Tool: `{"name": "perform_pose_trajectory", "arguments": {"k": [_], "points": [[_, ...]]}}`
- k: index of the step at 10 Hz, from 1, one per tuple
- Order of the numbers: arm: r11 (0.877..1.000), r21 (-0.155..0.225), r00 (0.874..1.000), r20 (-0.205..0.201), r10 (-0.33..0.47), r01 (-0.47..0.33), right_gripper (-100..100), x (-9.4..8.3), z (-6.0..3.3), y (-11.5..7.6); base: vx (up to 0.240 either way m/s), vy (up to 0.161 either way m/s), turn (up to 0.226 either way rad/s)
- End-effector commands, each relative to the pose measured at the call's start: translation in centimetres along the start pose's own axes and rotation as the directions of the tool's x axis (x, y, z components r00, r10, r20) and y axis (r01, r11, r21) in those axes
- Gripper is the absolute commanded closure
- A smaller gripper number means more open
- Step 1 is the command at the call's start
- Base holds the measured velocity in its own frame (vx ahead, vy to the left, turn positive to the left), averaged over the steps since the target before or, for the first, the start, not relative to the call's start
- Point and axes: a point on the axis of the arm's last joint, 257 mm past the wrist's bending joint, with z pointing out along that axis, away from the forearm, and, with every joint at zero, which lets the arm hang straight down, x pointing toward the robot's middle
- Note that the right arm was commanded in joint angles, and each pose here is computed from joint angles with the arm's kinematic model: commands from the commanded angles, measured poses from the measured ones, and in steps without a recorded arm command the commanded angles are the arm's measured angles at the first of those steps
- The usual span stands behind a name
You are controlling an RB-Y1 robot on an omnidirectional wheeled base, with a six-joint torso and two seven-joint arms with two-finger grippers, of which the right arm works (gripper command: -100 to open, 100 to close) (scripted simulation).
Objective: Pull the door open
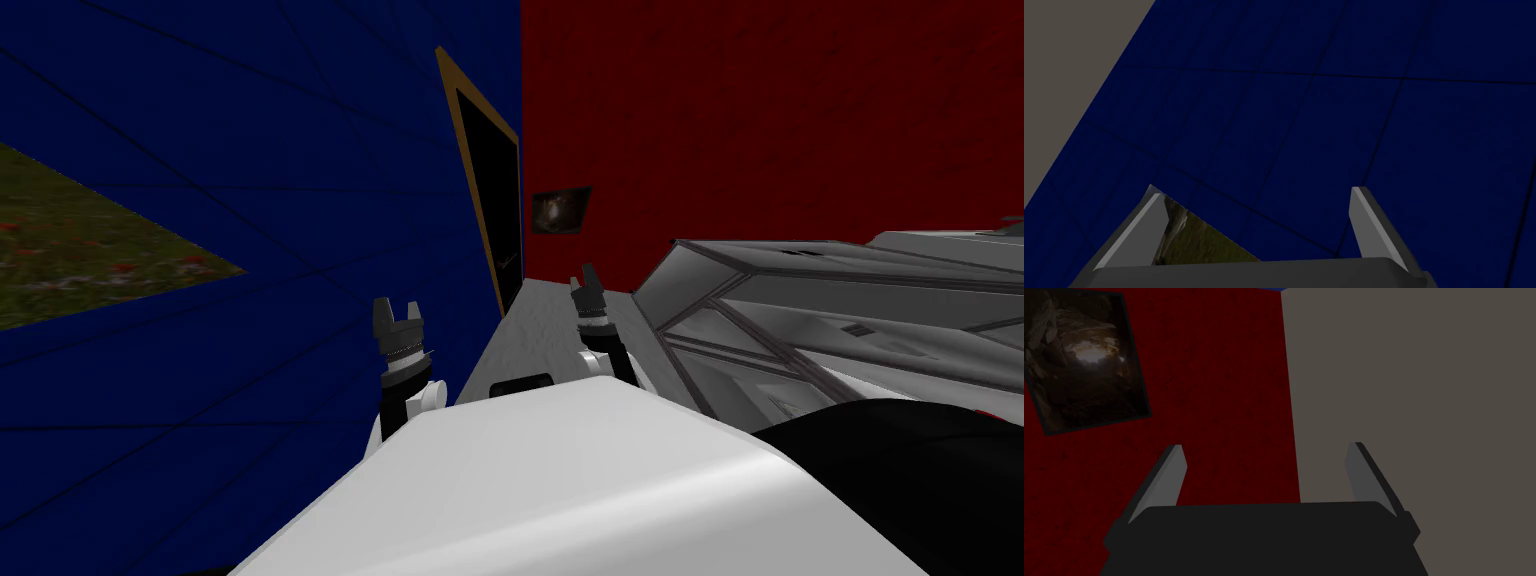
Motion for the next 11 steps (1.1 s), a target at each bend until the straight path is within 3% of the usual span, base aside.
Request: {"name": "perform_pose_trajectory", "arguments": {"k": [1,11], "points": [[1.000,0.011,1.000,-0.013,0.008,-0.008,-100,0.4,-0.06,-1.0,0.067,-0.033,0.096],[0.994,0.096,0.994,-0.084,0.066,-0.058,-100,3.1,-0.74,-7.9,0.103,-0.067,0.143]]}}
